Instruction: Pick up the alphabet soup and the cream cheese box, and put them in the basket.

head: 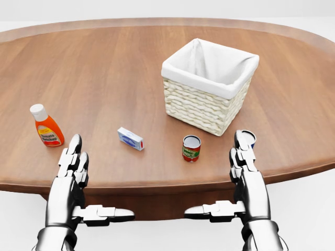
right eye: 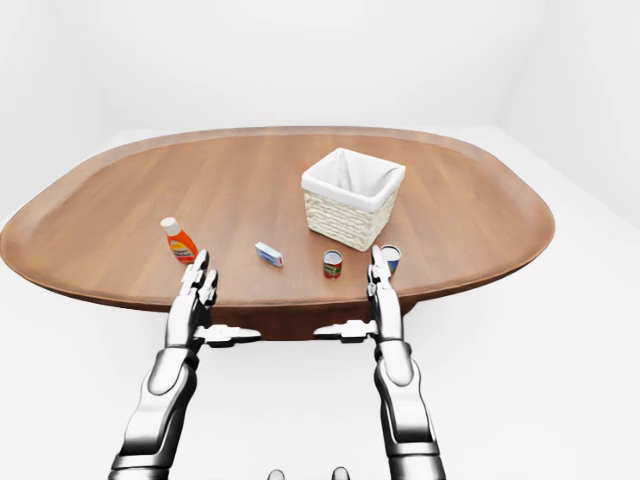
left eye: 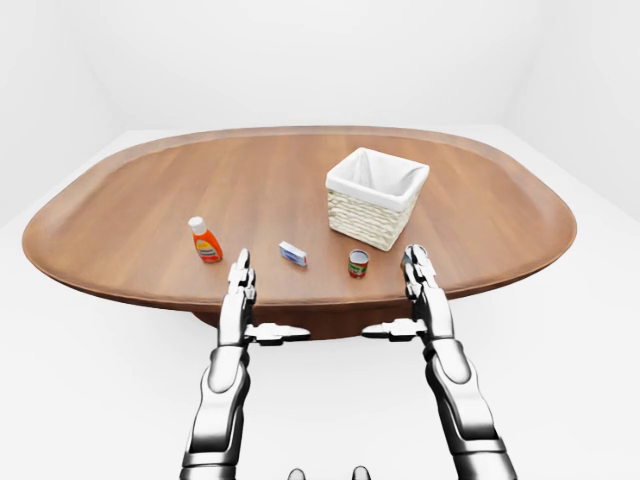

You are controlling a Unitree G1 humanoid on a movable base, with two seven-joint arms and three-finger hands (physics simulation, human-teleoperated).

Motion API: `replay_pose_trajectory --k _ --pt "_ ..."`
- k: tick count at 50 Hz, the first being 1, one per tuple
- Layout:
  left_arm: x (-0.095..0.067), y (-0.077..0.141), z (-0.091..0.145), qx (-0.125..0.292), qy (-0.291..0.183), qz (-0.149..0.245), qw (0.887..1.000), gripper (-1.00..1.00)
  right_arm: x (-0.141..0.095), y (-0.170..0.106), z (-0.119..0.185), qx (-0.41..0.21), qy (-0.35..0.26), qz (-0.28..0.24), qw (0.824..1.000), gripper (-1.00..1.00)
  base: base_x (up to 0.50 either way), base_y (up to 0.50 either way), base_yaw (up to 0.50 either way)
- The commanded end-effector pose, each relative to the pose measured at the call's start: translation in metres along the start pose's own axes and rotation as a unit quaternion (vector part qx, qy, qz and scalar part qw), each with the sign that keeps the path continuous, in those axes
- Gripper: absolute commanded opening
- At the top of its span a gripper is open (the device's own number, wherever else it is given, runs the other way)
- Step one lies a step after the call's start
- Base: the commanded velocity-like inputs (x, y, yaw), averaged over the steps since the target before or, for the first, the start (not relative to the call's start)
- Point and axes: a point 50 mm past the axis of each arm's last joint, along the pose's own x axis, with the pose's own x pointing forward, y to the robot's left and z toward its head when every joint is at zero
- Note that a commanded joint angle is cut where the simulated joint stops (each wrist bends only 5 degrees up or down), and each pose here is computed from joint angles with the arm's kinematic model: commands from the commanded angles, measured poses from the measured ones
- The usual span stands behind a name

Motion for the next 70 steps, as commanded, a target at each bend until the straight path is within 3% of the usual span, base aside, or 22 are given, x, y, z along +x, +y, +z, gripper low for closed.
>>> replay_pose_trajectory --k 1,36,70 --pt "-0.0004 0.0057 0.0000 0.001 0.004 -0.002 1.000 1.00 0.0019 -0.0055 -0.0049 -0.008 0.004 0.004 1.000 1.00 0.00 0.00 0.00" --pt "-0.0011 0.0045 0.0005 0.003 0.006 -0.005 1.000 1.00 0.0016 -0.0036 -0.0068 -0.018 0.008 0.008 1.000 1.00 0.00 0.00 0.00" --pt "0.0001 0.0055 -0.0010 -0.001 0.008 -0.004 1.000 1.00 0.0011 0.0002 -0.0079 -0.036 0.008 0.015 0.999 1.00 0.00 -0.27 0.00"
